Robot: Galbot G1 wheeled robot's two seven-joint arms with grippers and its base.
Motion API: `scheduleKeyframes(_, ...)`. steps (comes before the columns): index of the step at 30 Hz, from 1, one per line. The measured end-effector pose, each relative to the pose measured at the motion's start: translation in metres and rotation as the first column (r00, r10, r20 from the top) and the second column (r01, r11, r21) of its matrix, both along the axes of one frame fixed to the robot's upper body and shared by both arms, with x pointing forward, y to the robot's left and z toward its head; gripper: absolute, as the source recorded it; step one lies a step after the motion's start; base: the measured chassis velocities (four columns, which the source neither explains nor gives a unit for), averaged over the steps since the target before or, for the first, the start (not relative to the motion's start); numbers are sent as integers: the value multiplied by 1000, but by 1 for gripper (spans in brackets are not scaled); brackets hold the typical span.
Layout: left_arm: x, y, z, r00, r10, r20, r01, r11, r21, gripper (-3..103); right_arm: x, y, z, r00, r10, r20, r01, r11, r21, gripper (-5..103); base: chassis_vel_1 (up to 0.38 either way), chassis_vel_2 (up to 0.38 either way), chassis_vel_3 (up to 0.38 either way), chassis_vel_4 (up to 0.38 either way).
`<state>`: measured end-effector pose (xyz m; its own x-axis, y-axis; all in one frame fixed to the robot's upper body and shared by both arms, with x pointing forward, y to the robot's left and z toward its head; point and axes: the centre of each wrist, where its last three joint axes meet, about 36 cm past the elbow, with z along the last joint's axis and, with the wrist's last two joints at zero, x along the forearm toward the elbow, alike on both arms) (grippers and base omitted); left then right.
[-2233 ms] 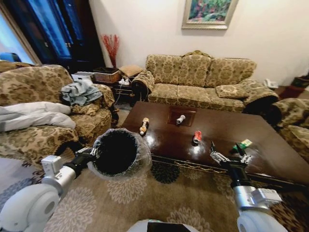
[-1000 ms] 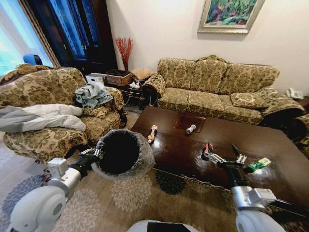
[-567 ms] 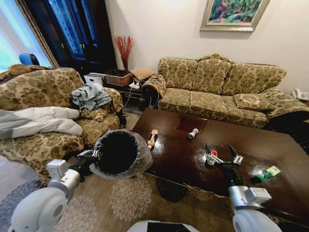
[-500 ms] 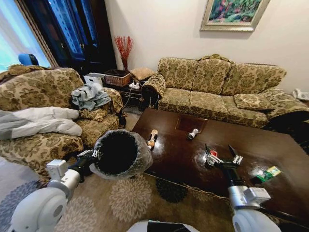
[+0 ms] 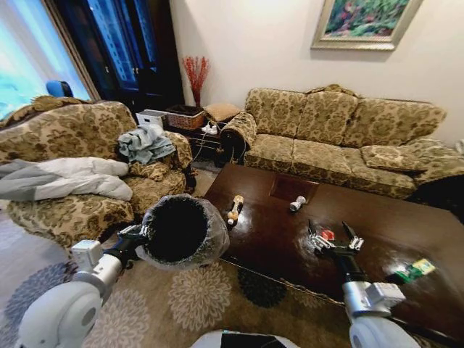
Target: Move to the front of the table and place the trash on the table into the trash bin.
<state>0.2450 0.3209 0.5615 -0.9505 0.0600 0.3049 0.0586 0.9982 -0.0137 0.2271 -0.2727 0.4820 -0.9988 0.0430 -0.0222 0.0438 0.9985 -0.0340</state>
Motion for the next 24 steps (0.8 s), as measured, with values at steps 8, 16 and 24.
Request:
scheduleKeyframes(8, 0, -2, -1, 1000, -9, 25, 9, 1000, 2, 3, -2, -2, -6, 999, 22, 23, -22, 1000, 1, 100, 91, 92, 93, 81)
scheduleKeyframes(16, 0, -2, -1, 999, -21, 27, 21, 1000, 3, 3, -2, -3, -10, 1000, 19, 13, -19, 1000, 2, 100, -37, 63, 66, -41)
scheduleKeyframes(24, 1, -4, -2, 999, -27, 27, 27, 1000, -4, 3, 2, -1, -15, 1000, 22, 8, -23, 1000, 7, 100, -134, 154, 139, -140)
